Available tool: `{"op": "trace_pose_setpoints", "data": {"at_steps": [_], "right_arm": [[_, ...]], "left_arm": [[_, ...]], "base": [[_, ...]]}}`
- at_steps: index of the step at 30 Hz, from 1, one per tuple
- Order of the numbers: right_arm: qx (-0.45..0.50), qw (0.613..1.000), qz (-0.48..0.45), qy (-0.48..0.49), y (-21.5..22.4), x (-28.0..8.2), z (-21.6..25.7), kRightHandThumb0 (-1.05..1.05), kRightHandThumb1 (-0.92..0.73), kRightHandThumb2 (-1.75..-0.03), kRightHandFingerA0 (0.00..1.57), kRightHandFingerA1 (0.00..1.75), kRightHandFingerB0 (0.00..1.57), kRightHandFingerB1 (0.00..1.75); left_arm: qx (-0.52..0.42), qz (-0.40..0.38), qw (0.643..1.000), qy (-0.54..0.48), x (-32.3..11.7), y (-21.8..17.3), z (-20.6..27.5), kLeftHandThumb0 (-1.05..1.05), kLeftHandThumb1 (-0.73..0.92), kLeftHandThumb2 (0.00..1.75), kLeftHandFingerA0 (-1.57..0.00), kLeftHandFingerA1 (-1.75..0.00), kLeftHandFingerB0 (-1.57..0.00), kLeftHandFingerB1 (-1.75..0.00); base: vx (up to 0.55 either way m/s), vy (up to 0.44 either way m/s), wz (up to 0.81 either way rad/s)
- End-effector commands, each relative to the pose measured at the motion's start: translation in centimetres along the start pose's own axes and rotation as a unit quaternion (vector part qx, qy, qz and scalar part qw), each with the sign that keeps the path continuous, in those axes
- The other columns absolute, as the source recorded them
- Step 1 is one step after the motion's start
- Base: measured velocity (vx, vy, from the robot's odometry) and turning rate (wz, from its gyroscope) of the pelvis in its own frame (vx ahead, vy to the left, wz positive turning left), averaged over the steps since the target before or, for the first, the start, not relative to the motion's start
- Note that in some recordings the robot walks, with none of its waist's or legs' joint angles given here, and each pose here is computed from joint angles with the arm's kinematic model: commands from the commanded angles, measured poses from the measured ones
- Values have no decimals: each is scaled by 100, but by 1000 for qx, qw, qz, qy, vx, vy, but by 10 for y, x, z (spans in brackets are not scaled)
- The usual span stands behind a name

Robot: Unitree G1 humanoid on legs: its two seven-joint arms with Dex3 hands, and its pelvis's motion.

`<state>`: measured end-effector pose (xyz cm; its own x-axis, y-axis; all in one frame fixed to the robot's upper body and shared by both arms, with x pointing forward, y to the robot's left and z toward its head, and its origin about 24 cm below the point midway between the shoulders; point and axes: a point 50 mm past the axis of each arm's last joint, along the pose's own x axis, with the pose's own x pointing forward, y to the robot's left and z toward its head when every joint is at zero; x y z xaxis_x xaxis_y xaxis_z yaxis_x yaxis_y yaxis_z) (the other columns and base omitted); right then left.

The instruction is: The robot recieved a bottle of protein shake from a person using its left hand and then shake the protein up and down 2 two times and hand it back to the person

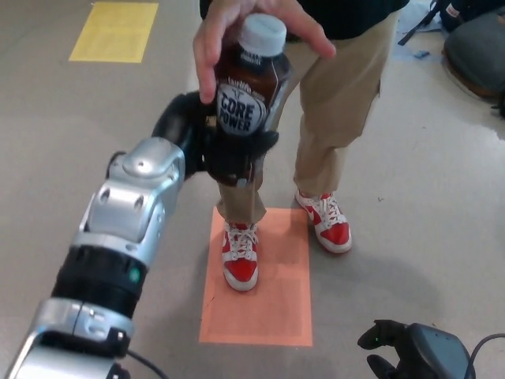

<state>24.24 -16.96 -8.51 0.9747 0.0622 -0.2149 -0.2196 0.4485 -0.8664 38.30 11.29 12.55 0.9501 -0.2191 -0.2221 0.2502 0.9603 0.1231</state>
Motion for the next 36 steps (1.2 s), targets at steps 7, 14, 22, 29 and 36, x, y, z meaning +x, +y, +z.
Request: {"op": "trace_pose_setpoints", "data": {"at_steps": [7, 14, 22, 29, 36], "right_arm": [[0, 1000, -1, 11, 0, -5, -8, -40, -69, -77, 99, 81, 82, 50], [3, 1000, 1, 15, 0, -5, -9, -42, -69, -73, 99, 79, 83, 50], [5, 1000, 3, 15, 0, -5, -9, -42, -70, -74, 97, 79, 82, 50], [5, 1000, -2, 12, -3, -1, -6, -41, -69, -79, 98, 78, 82, 50], [3, 1000, 0, 15, -3, 1, -5, -40, -68, -83, 98, 79, 81, 50]], "left_arm": [[6, 17, 999, -31, 2, 7, 20, -21, 81, 70, -84, -162, -66, -125], [4, 16, 999, -38, 2, 8, 23, -19, 80, 71, -83, -162, -65, -127], [24, 8, 999, -44, -1, 6, 22, -57, 71, 62, -61, -47, -20, -28], [53, -91, 994, -24, -9, 12, 19, -88, 56, 99, 0, -15, 0, -9], [120, -111, 986, -32, -21, 24, 8, -92, 73, 110, -1, -17, 0, -8]], "base": [[0, 0, 0], [0, 0, 0], [0, 0, 0], [0, 0, 0], [0, 0, 0]]}}
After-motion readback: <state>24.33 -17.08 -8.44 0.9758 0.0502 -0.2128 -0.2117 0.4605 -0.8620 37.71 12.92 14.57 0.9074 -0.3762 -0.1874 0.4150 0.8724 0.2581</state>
